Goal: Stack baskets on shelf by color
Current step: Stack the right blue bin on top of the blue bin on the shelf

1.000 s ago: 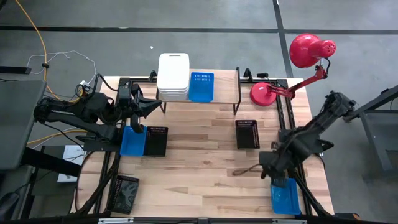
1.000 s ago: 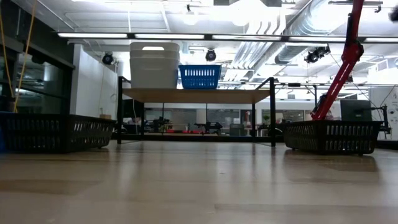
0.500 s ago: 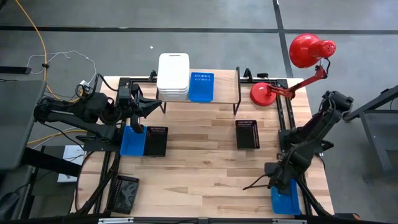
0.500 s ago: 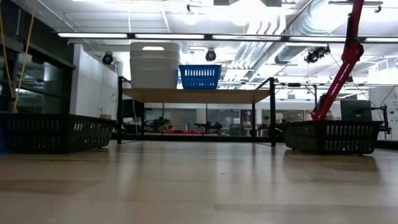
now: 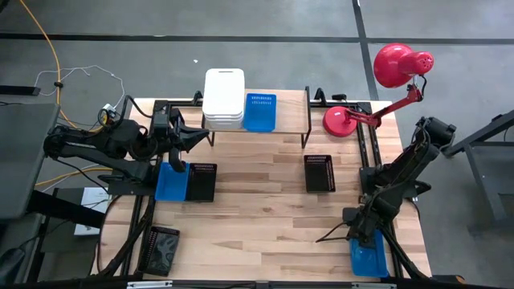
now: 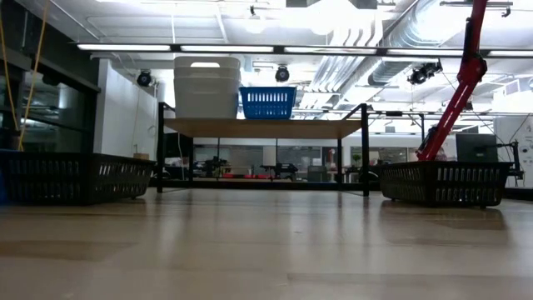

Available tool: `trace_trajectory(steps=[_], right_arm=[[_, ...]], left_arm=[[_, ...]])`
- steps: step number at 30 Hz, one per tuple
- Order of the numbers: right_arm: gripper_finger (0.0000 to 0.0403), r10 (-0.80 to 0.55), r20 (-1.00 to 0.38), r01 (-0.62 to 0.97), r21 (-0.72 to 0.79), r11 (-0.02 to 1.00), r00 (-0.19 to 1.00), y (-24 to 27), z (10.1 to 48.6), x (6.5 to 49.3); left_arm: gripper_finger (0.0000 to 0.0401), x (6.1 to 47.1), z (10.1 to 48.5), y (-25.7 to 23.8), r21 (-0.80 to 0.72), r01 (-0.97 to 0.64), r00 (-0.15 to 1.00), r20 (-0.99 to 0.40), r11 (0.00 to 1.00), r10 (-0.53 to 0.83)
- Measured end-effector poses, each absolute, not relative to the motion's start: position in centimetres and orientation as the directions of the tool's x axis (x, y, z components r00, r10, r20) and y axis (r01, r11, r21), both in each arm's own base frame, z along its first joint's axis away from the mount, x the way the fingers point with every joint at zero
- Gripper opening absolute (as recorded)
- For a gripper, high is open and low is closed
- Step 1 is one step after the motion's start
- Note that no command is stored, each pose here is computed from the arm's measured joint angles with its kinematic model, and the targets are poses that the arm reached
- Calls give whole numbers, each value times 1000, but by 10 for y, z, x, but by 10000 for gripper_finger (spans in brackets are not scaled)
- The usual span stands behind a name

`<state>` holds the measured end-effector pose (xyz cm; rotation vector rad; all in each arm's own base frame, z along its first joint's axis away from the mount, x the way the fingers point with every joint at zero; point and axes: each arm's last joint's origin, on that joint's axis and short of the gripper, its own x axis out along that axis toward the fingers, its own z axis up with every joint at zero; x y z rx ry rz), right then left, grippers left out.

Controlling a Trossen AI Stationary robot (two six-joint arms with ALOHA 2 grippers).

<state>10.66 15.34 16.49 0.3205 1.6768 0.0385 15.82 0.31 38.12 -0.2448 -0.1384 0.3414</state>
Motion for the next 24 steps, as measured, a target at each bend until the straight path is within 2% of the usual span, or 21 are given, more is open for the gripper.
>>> trace_trajectory(steps=[5,8,11,13,17,21,24], right_arm=[[128,281,-957,186,263,947,-76,155,159,108],[83,298,-951,217,276,936,-80,156,159,109],[18,325,-942,235,299,925,-80,157,165,113],[12,349,-936,251,327,911,-48,157,173,118],[4,380,-921,263,389,883,87,149,202,136],[2,348,-878,263,439,859,327,127,245,166],[1,271,-828,254,434,864,491,103,287,195]], left_arm=[[0,159,379,3,-251,-320,935,70,914,347],[0,158,379,3,-251,-320,935,70,913,347],[0,158,379,3,-251,-320,935,70,913,347],[0,158,379,3,-251,-320,935,70,914,347],[0,158,379,3,-251,-320,935,71,914,347],[0,158,379,3,-251,-320,935,71,913,347],[0,158,379,3,-251,-319,935,71,914,346]])
